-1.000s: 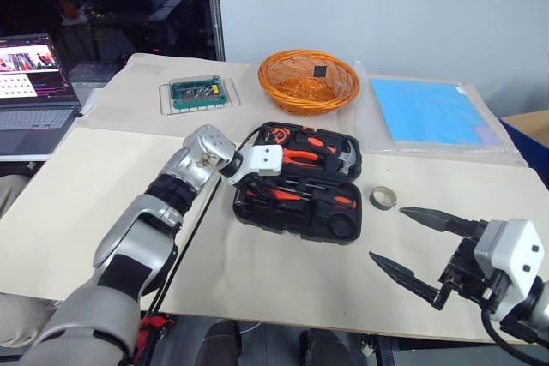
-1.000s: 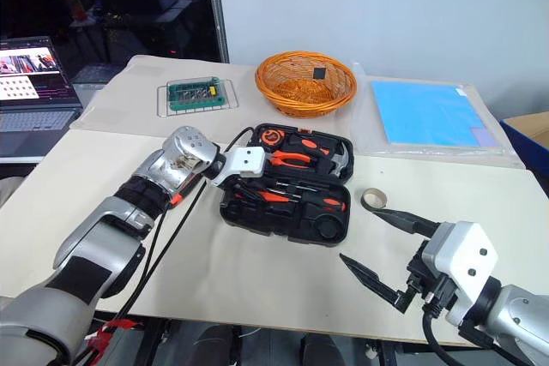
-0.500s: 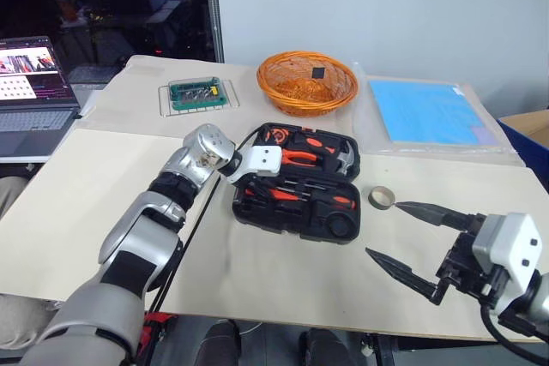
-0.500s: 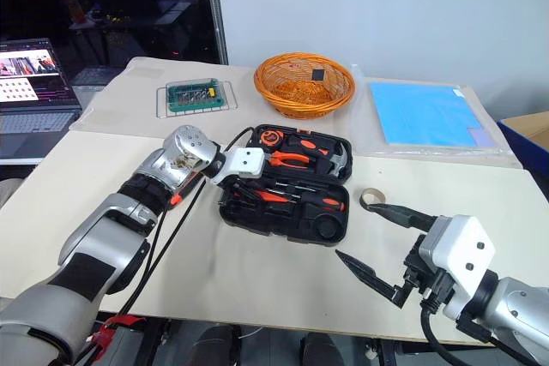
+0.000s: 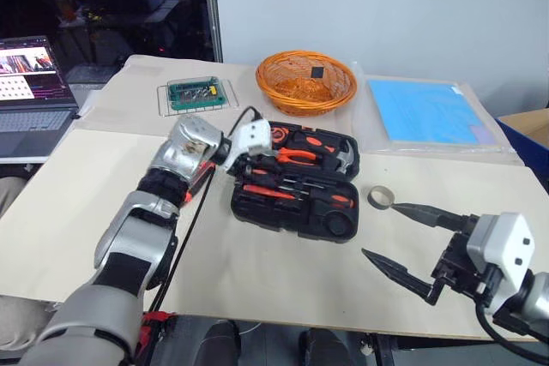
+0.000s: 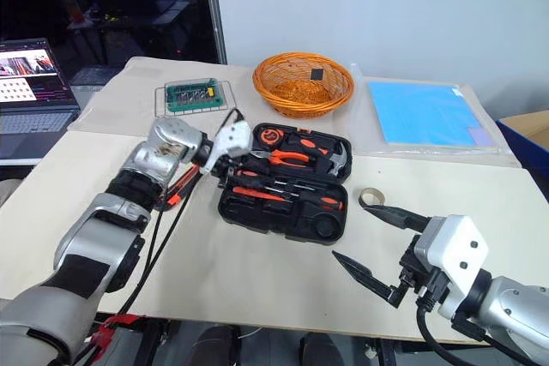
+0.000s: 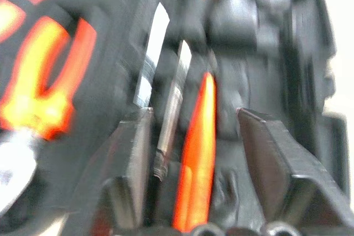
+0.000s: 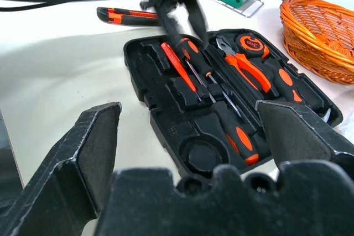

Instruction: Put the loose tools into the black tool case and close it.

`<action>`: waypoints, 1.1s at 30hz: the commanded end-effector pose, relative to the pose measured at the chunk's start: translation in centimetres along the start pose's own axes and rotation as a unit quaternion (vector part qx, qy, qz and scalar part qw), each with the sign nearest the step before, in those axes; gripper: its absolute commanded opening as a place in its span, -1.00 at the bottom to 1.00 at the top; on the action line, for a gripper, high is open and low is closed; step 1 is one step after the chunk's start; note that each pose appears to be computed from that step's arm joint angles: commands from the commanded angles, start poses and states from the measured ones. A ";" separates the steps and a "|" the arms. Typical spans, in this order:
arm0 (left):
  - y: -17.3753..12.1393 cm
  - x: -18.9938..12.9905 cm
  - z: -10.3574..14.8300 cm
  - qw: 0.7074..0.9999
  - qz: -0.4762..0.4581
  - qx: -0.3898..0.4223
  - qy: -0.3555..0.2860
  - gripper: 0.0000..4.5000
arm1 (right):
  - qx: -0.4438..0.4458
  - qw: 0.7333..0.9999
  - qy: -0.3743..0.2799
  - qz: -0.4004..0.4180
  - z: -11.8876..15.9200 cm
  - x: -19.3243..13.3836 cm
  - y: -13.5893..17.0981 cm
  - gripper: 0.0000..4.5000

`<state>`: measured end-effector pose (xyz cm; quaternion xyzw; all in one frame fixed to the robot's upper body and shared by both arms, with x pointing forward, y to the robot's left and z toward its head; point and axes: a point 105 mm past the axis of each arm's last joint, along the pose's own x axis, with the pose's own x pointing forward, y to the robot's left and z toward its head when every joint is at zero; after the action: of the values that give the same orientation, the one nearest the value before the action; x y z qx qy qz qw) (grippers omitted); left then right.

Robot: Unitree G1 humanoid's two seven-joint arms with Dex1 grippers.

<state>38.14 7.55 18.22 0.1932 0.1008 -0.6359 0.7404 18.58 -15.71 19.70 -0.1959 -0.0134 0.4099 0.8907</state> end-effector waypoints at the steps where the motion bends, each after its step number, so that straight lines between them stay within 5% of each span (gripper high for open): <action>1: 0.2 -0.5 0.1 0.995 0.066 -0.038 -0.062 -0.77 | -0.011 1.000 -0.011 -0.002 0.5 0.3 -0.3 1.00; 2: 0.3 -0.3 -0.2 0.992 0.093 -0.051 -0.074 -0.96 | -0.011 1.000 -0.012 -0.001 0.5 0.4 -0.3 1.00; 7: 1.2 0.9 -2.7 0.973 0.207 -0.073 -0.075 -0.98 | -0.012 1.000 -0.013 0.002 0.4 0.6 -0.6 1.00; 12: -2.4 2.6 -8.6 0.980 0.189 -0.059 0.035 -0.98 | -0.011 1.000 -0.012 0.007 0.5 0.6 -0.3 1.00; 18: -4.6 2.6 -11.6 0.981 0.164 -0.012 0.104 -0.98 | -0.012 1.000 -0.008 0.010 0.4 0.6 -0.4 1.00; 24: -3.7 2.0 -11.8 0.978 0.167 0.011 0.126 -0.98 | -0.014 1.000 -0.010 0.019 0.4 0.9 -0.6 1.00; 29: -3.2 1.2 -11.4 0.967 0.150 -0.155 0.135 -0.98 | -0.015 0.999 -0.015 0.030 0.2 1.4 -0.9 1.00; 33: -3.2 0.9 -10.0 0.958 0.132 -0.206 0.150 -0.98 | -0.016 0.999 -0.020 0.039 0.2 1.8 -0.9 1.00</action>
<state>36.75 9.60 9.77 0.1593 0.2468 -0.4772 0.8282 20.32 -15.11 19.34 -0.1886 -0.0121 0.4427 0.8766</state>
